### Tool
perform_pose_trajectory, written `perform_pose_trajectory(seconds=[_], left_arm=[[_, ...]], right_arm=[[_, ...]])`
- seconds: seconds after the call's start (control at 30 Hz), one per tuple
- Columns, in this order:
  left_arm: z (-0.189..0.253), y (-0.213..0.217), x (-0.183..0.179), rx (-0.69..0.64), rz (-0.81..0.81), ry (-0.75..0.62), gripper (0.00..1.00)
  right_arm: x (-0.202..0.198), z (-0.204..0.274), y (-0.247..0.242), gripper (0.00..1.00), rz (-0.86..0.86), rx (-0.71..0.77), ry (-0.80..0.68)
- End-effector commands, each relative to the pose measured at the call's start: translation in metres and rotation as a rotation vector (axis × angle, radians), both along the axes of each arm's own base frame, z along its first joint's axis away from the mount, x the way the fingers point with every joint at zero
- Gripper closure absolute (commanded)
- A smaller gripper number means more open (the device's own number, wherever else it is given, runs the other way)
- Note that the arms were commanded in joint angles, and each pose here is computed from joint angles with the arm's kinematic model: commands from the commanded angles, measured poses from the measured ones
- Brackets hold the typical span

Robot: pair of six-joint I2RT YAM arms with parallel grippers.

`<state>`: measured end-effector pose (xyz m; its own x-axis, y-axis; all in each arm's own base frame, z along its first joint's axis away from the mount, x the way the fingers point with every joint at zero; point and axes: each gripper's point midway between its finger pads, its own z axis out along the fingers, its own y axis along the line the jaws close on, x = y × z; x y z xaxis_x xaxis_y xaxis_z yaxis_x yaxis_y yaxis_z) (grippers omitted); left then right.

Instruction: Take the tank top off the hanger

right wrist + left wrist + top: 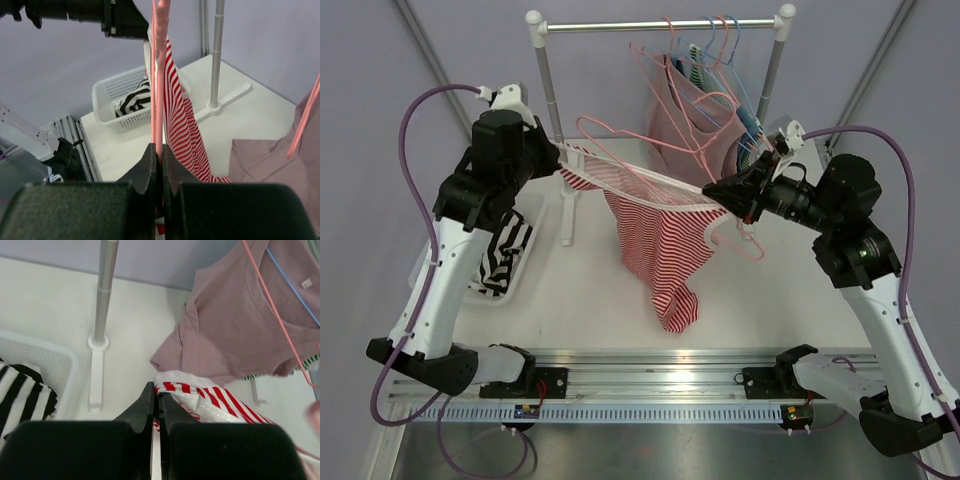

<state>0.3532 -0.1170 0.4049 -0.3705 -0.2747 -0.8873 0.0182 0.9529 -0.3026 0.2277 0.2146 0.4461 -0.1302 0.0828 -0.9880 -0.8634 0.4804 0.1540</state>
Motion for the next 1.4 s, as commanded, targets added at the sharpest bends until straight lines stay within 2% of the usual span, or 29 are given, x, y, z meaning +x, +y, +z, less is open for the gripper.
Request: perform_pose_trajectory(seconds=[0.0, 0.03, 0.07, 0.1, 0.13, 0.17, 0.2, 0.27, 0.33, 0.37, 0.43, 0.47, 0.5, 0.57, 0.6, 0.63, 0.7, 0.73, 0.77, 0.8, 0.87, 1.0, 1.07, 1.13, 1.17, 1.23, 1.27, 1.3, 1.37], left_arm=[[0.02, -0.025, -0.026, -0.136, -0.235, -0.082, 1.0], [0.009, -0.037, -0.041, -0.162, -0.326, -0.08, 1.0], [0.024, -0.051, -0.049, -0.201, -0.42, -0.159, 1.0], [0.027, -0.071, -0.071, -0.245, -0.577, -0.172, 1.0], [0.024, -0.082, -0.084, -0.266, -0.651, -0.174, 1.0], [0.021, -0.087, -0.098, -0.266, -0.714, -0.188, 1.0], [0.017, -0.095, -0.111, -0.265, -0.789, -0.174, 1.0], [-0.002, -0.101, -0.129, -0.207, -0.857, -0.125, 1.0], [-0.018, -0.103, -0.137, -0.14, -0.879, -0.09, 1.0], [-0.034, -0.099, -0.139, -0.113, -0.85, -0.025, 1.0], [-0.057, -0.081, -0.123, -0.032, -0.695, 0.029, 1.0], [-0.069, -0.071, -0.118, -0.002, -0.626, 0.067, 1.0], [-0.08, -0.055, -0.107, 0.042, -0.521, 0.086, 1.0], [-0.088, -0.047, -0.105, 0.069, -0.483, 0.103, 1.0], [-0.093, -0.045, -0.105, 0.077, -0.472, 0.114, 1.0], [-0.092, -0.046, -0.105, 0.071, -0.471, 0.108, 1.0], [-0.089, -0.046, -0.104, 0.06, -0.466, 0.096, 0.93], [-0.087, -0.046, -0.103, 0.056, -0.463, 0.09, 0.78], [-0.086, -0.047, -0.103, 0.057, -0.465, 0.087, 0.73], [-0.084, -0.046, -0.103, 0.057, -0.463, 0.082, 0.63], [-0.078, -0.042, -0.104, 0.062, -0.449, 0.07, 0.33], [-0.073, -0.028, -0.104, 0.097, -0.387, 0.056, 0.08], [-0.073, -0.017, -0.105, 0.122, -0.345, 0.058, 0.01], [-0.075, -0.01, -0.106, 0.149, -0.319, 0.063, 0.01], [-0.076, -0.005, -0.106, 0.164, -0.297, 0.064, 0.01], [-0.081, 0.002, -0.107, 0.189, -0.278, 0.076, 0.01], [-0.083, 0.007, -0.106, 0.205, -0.256, 0.077, 0.01], [-0.086, 0.01, -0.107, 0.216, -0.245, 0.081, 0.01], [-0.089, 0.015, -0.106, 0.23, -0.219, 0.085, 0.01]], right_arm=[[-0.004, 0.057, -0.004, 1.0, -0.02, 0.185, -0.2], [-0.001, 0.057, 0.001, 1.0, 0.006, 0.221, -0.21], [-0.004, 0.065, 0.005, 1.0, 0.038, 0.291, -0.181], [-0.006, 0.087, 0.007, 1.0, 0.073, 0.366, -0.267], [-0.007, 0.094, 0.009, 1.0, 0.104, 0.411, -0.271], [-0.01, 0.099, 0.013, 1.0, 0.151, 0.471, -0.227], [-0.01, 0.111, 0.015, 1.0, 0.189, 0.519, -0.282], [-0.01, 0.12, 0.017, 1.0, 0.23, 0.576, -0.291], [-0.002, 0.13, 0.014, 1.0, 0.227, 0.655, -0.304], [0.002, 0.133, 0.012, 1.0, 0.203, 0.676, -0.317], [0.018, 0.137, 0.008, 1.0, 0.112, 0.666, -0.287], [0.027, 0.136, 0.008, 1.0, 0.047, 0.608, -0.308], [0.053, 0.111, 0.011, 1.0, -0.065, 0.53, -0.158], [0.058, 0.11, 0.012, 1.0, -0.152, 0.427, -0.155], [0.07, 0.08, 0.013, 1.0, -0.203, 0.336, -0.044], [0.072, 0.081, 0.006, 1.0, -0.259, 0.313, -0.021], [0.079, 0.049, 0.001, 1.0, -0.327, 0.205, 0.081], [0.078, 0.046, -0.001, 1.0, -0.335, 0.181, 0.086], [0.077, 0.041, -0.003, 1.0, -0.345, 0.149, 0.086], [0.079, 0.024, -0.005, 1.0, -0.368, 0.1, 0.135], [0.077, 0.019, -0.011, 1.0, -0.391, 0.034, 0.155], [0.101, 0.022, -0.011, 1.0, -0.456, -0.032, 0.168], [0.113, 0.022, -0.011, 1.0, -0.482, -0.061, 0.166], [0.133, 0.032, -0.008, 1.0, -0.522, -0.07, 0.138], [0.149, 0.019, -0.001, 1.0, -0.532, -0.106, 0.164], [0.157, 0.042, 0.004, 1.0, -0.554, -0.107, 0.101], [0.175, 0.021, 0.012, 1.0, -0.575, -0.164, 0.137], [0.177, 0.045, 0.008, 1.0, -0.612, -0.136, 0.088], [0.199, 0.027, 0.022, 1.0, -0.632, -0.187, 0.101]])
